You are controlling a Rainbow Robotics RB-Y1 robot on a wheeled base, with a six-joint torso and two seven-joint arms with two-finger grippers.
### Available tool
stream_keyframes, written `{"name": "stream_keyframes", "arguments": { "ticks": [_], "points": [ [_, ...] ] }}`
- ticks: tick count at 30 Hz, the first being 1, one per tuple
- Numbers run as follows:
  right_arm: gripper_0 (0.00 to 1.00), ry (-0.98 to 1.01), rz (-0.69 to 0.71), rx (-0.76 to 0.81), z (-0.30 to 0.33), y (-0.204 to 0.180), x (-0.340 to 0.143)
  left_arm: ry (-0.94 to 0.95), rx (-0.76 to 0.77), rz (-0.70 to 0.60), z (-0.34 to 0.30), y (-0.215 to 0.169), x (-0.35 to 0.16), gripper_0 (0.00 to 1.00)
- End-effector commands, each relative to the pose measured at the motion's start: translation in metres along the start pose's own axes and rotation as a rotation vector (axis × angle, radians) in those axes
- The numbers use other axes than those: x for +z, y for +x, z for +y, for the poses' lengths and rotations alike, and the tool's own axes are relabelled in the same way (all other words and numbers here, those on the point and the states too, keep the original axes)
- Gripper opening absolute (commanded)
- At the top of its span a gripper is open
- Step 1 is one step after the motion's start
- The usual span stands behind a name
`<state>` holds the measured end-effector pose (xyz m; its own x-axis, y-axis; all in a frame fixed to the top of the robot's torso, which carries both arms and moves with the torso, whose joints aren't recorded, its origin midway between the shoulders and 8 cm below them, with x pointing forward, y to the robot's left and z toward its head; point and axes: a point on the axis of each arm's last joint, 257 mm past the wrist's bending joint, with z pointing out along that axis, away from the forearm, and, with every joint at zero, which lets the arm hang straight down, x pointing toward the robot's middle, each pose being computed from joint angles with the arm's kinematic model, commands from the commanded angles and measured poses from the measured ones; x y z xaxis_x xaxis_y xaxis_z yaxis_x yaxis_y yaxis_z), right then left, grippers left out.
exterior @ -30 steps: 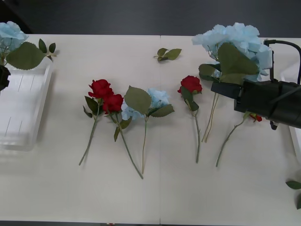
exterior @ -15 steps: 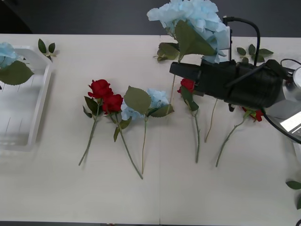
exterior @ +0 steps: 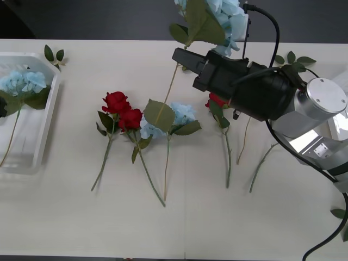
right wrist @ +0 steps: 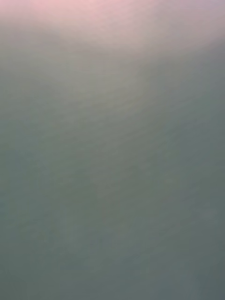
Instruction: Put the red flowers into the right box and the blue flowers into the left box
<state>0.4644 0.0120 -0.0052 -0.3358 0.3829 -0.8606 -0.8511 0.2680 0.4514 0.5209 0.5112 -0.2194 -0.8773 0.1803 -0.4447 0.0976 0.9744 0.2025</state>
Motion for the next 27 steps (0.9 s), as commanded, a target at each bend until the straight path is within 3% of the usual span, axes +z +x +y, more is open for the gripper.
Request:
{"name": "stream_keyframes", "arguments": {
  "ticks": [1,16,27],
  "points": [
    [0.0,-0.052,-0.021,-0.039,0.026,-0.009,0.026,-0.031,0.043,-0.098,0.02,-0.038,-0.04,1.0],
    [0.0,-0.078,-0.029,-0.054,0.04,-0.006,0.041,0.03,0.121,-0.179,0.006,-0.062,-0.154,1.0],
    [0.0,-0.074,-0.036,-0.051,0.039,-0.007,0.042,0.463,0.347,-0.385,-0.133,-0.093,-0.181,1.0]
  ]
}}
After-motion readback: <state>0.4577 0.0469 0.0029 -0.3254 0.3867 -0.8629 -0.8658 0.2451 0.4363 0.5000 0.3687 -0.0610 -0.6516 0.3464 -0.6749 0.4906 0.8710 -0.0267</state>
